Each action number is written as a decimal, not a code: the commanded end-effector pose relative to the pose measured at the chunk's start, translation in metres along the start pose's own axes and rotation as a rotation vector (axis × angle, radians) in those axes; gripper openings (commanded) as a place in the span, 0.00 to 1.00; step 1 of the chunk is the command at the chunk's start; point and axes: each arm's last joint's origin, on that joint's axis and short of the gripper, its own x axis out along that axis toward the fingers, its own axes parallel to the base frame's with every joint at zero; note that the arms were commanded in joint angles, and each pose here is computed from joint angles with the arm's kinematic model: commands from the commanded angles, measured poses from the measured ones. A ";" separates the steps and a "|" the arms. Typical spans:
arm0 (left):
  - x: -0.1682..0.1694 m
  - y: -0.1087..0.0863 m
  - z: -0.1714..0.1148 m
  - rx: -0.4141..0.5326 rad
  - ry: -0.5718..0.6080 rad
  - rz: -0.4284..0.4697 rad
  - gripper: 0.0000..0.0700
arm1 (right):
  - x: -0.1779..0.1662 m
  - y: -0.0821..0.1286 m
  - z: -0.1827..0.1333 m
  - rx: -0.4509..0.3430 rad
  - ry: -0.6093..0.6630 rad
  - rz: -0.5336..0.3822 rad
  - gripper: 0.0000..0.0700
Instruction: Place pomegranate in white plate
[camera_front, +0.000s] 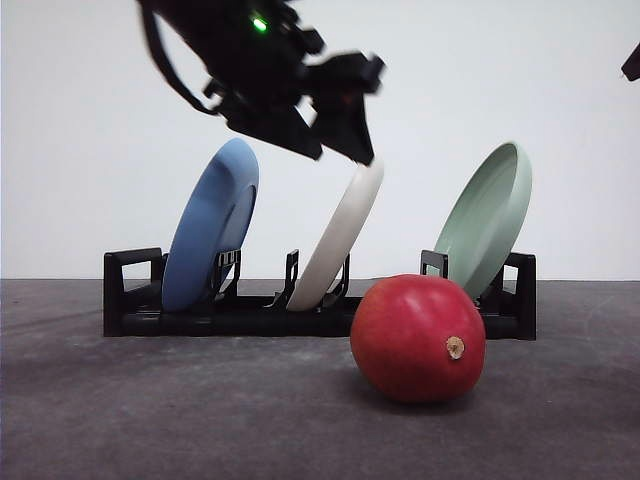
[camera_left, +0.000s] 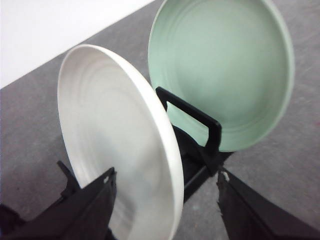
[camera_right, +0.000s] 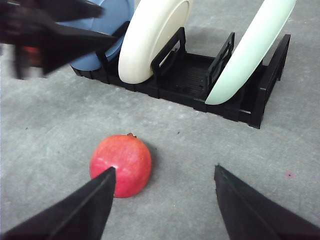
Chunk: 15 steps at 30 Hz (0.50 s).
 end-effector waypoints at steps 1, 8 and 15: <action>0.011 -0.004 0.007 0.002 -0.003 0.010 0.54 | -0.002 0.002 0.004 -0.007 -0.019 0.008 0.56; 0.044 -0.008 0.008 -0.038 0.041 0.032 0.54 | -0.002 0.002 0.005 -0.007 -0.019 0.008 0.56; 0.057 -0.010 0.000 -0.077 0.068 0.033 0.54 | -0.002 0.002 0.005 -0.008 -0.019 0.008 0.56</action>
